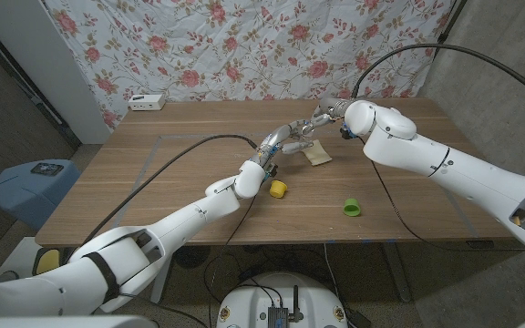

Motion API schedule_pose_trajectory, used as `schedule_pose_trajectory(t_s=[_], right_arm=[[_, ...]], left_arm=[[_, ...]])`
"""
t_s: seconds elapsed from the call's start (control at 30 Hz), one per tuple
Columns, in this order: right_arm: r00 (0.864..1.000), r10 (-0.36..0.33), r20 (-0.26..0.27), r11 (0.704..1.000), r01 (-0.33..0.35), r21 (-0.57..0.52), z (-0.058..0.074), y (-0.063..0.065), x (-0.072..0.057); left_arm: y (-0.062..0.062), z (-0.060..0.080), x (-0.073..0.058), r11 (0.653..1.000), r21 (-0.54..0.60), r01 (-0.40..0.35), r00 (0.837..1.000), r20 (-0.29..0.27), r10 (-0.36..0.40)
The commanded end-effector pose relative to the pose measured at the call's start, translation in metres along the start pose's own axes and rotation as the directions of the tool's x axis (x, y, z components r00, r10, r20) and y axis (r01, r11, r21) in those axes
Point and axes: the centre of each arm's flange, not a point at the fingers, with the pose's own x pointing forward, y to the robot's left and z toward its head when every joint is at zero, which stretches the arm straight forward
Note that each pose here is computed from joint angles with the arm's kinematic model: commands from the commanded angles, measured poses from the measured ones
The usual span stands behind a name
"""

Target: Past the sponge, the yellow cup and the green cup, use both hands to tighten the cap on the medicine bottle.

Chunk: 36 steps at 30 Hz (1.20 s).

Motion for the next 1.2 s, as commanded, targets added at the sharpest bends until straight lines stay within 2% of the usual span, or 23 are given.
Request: schedule_pose_trajectory(t_s=[0.03, 1.2], right_arm=[[1.0, -0.011, -0.015, 1.0, 0.011, -0.002, 0.0006, 0.003, 0.0004], [0.995, -0.085, -0.052, 0.994, 0.081, -0.07, 0.0055, 0.0051, 0.0098]], left_arm=[[0.0003, 0.0005, 0.0, 1.0, -0.001, 0.001, 1.0, 0.006, -0.001], [-0.0029, -0.0032, 0.0057, 1.0, -0.011, -0.006, 1.0, -0.011, 0.006]])
